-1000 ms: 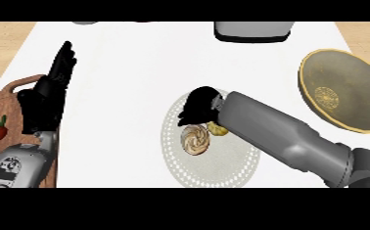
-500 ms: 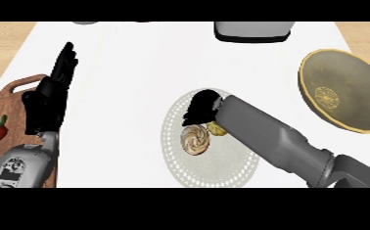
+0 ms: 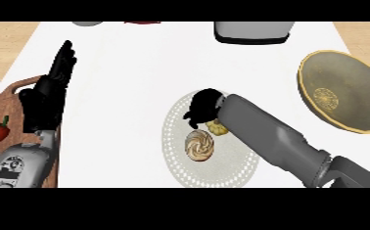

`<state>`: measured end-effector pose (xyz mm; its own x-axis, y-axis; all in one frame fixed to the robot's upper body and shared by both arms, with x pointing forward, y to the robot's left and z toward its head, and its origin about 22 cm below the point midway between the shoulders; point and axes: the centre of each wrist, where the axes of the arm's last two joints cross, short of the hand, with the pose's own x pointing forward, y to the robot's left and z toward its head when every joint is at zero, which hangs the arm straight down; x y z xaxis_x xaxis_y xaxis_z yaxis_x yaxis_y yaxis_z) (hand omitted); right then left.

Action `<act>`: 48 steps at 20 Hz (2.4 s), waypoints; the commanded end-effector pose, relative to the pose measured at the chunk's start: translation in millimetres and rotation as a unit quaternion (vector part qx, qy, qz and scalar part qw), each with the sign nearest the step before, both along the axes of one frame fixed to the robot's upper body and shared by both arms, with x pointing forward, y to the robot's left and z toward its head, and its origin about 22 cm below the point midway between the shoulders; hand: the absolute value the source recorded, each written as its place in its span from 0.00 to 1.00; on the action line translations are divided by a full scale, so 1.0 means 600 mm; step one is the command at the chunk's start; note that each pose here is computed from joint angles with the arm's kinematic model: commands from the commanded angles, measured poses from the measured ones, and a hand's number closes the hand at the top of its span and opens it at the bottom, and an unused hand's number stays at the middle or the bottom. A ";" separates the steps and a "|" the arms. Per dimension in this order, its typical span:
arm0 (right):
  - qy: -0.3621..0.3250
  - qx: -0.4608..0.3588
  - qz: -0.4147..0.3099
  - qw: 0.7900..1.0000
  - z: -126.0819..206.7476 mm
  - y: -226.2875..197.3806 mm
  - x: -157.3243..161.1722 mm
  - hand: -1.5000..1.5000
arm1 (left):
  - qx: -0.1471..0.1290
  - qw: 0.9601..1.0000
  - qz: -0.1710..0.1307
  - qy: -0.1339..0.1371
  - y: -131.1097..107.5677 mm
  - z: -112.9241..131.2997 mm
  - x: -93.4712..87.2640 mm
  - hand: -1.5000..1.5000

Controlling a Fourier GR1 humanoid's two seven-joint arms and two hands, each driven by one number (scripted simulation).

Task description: Pick the squash from the placemat and place it in the bowl

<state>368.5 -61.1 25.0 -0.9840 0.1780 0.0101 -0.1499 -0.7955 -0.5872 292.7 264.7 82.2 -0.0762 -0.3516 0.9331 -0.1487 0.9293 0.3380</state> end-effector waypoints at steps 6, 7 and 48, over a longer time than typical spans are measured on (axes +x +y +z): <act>0.036 0.003 0.007 0.999 -0.028 -0.019 -0.001 1.00 | -0.002 1.000 0.006 -0.008 -0.015 -0.016 -0.012 0.50; 0.036 0.002 0.012 0.999 -0.046 -0.022 -0.007 1.00 | 0.003 1.000 0.005 -0.002 0.008 -0.007 -0.014 0.50; -0.010 0.661 -0.476 0.581 0.149 -0.571 -0.271 1.00 | 0.008 1.000 0.005 0.002 0.001 0.006 -0.004 0.50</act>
